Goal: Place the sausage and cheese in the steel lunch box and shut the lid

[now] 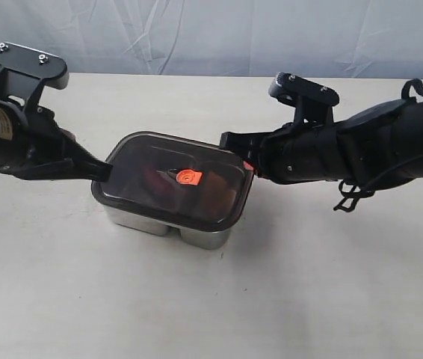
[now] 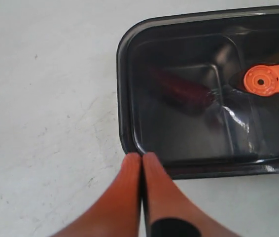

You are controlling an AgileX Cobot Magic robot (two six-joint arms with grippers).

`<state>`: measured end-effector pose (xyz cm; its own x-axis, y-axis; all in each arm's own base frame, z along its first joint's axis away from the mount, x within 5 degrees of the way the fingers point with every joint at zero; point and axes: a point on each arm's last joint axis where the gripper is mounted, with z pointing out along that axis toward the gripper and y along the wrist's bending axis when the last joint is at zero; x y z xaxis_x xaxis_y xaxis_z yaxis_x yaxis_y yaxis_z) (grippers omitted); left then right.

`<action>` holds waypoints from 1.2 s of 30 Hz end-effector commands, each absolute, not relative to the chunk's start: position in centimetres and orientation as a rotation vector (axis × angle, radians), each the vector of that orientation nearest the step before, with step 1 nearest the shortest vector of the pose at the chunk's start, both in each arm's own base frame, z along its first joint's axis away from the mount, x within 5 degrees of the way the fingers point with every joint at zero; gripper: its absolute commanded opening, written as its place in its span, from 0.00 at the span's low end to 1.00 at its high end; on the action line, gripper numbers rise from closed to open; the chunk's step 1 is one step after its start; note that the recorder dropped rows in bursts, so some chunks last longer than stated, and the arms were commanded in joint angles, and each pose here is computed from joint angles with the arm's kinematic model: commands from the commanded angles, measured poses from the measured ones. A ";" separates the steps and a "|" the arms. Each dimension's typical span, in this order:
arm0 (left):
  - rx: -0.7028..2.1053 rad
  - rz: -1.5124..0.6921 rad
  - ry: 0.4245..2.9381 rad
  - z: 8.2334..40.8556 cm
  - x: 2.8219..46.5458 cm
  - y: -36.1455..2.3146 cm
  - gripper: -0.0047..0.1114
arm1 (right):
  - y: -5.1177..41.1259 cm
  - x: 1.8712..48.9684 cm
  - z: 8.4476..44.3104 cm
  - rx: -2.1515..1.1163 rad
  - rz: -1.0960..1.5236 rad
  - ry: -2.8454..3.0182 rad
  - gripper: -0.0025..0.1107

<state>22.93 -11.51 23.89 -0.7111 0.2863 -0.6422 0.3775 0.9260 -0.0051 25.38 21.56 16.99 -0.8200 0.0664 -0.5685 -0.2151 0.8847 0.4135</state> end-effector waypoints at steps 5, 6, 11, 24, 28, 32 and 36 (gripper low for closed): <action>0.468 -0.236 2.331 21.4 25.6 -13.1 0.04 | 23.3 27.0 20.2 -0.132 0.736 2.353 0.01; 0.469 -0.238 2.331 21.2 25.7 -13.2 0.04 | 23.3 27.0 20.3 -0.132 0.737 2.351 0.01; 0.468 -0.241 2.356 19.9 26.2 -13.5 0.04 | 23.9 27.3 17.0 -0.147 0.716 2.450 0.01; 0.510 -0.184 2.545 13.5 27.2 -14.0 0.04 | 24.1 27.4 14.0 -0.136 0.690 2.541 0.01; 0.514 -0.180 2.562 12.9 27.2 -14.0 0.04 | 24.1 27.4 14.0 -0.136 0.690 2.541 0.01; 0.517 -0.175 2.576 12.4 27.3 -14.1 0.04 | 24.1 27.4 14.0 -0.136 0.690 2.541 0.01; 0.521 -0.170 2.594 11.7 27.3 -14.1 0.04 | 24.2 27.3 14.0 -0.135 0.695 2.543 0.01</action>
<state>28.38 -14.83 14.62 -0.7075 0.2906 -0.6442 0.4155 0.9084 -0.0464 27.44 24.25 14.85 -0.8596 0.0482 -0.5086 -0.2225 0.8609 0.4576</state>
